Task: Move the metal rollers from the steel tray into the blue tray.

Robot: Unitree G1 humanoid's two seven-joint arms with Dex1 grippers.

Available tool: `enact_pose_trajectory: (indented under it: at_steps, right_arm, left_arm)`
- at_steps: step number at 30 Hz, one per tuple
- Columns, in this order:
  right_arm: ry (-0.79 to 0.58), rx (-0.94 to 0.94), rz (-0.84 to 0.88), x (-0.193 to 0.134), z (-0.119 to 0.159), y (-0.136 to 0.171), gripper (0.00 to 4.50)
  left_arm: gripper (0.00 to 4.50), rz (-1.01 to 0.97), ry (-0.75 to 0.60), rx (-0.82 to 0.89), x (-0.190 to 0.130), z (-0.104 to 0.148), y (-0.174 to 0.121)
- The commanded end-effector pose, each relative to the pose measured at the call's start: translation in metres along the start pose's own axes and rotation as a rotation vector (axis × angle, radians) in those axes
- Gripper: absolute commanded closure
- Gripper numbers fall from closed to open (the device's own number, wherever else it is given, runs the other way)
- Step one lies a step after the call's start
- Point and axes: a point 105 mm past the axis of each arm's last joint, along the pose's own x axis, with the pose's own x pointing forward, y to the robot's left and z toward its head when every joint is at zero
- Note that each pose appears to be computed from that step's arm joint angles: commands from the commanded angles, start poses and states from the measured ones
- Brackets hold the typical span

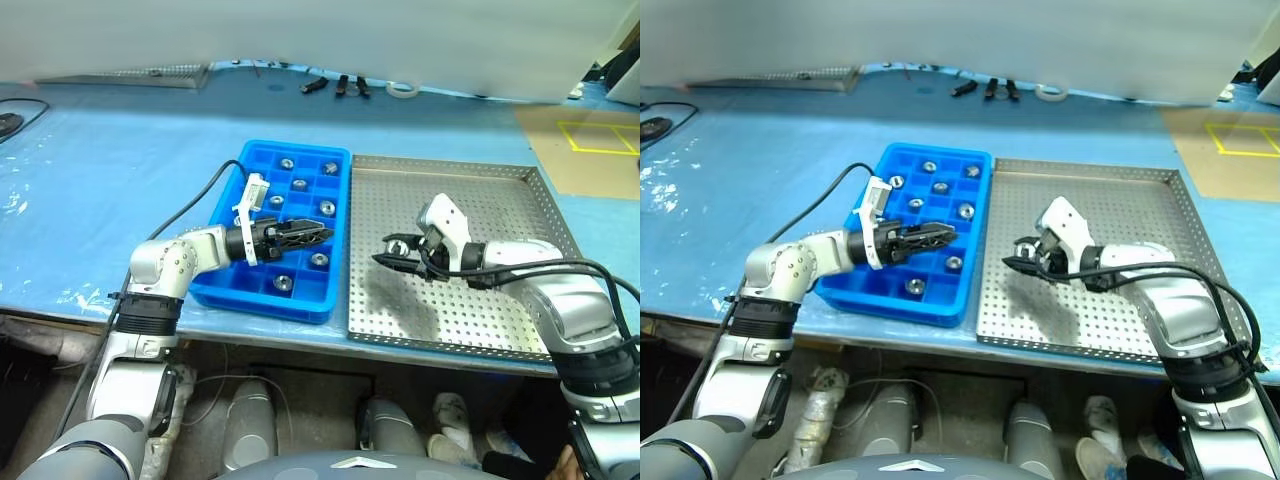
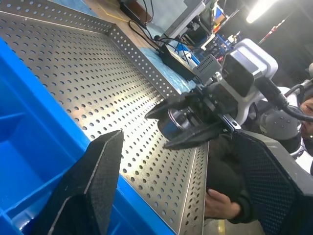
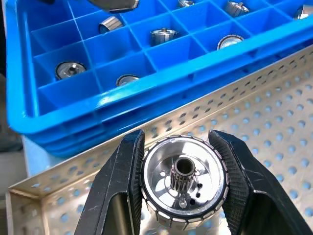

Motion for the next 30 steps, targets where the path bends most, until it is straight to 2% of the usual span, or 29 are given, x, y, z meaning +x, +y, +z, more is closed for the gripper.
enact_pose_trajectory:
  at_steps: [1, 5, 10, 19, 22, 24, 29, 30]
  right_arm:
    - [-0.035, 0.06, -0.066, 0.001, -0.007, 0.013, 2.82]
    - [0.0, 0.238, -0.195, 0.009, -0.043, 0.011, 2.82]
    - [0.067, 0.424, -0.445, 0.005, -0.089, -0.019, 2.82]
    - [0.048, 0.406, -0.502, 0.005, -0.093, -0.021, 2.82]
    - [-0.001, 0.398, -0.584, 0.002, -0.089, -0.034, 2.82]
    - [-0.033, 0.381, -0.608, 0.0, -0.084, -0.039, 2.07]
    - [-0.088, 0.366, -0.506, 0.008, -0.062, -0.027, 0.51]
    - [-0.102, 0.366, -0.491, 0.008, -0.059, -0.025, 0.51]
  left_arm:
    - [0.8, 0.003, -0.024, 0.159, 0.011, 0.016, -0.004]
    - [0.8, -0.026, 0.003, 0.287, 0.022, 0.016, -0.01]
    - [0.8, -0.062, 0.058, 0.374, 0.035, 0.01, -0.013]
    - [0.8, -0.093, 0.084, 0.404, 0.046, 0.009, -0.013]
    - [0.8, -0.106, 0.08, 0.4, 0.048, 0.009, -0.016]
    - [0.8, -0.117, 0.071, 0.387, 0.048, 0.012, -0.019]
    - [0.8, -0.109, 0.096, 0.402, 0.047, 0.009, -0.015]
    - [0.8, -0.111, 0.1, 0.403, 0.047, 0.009, -0.015]
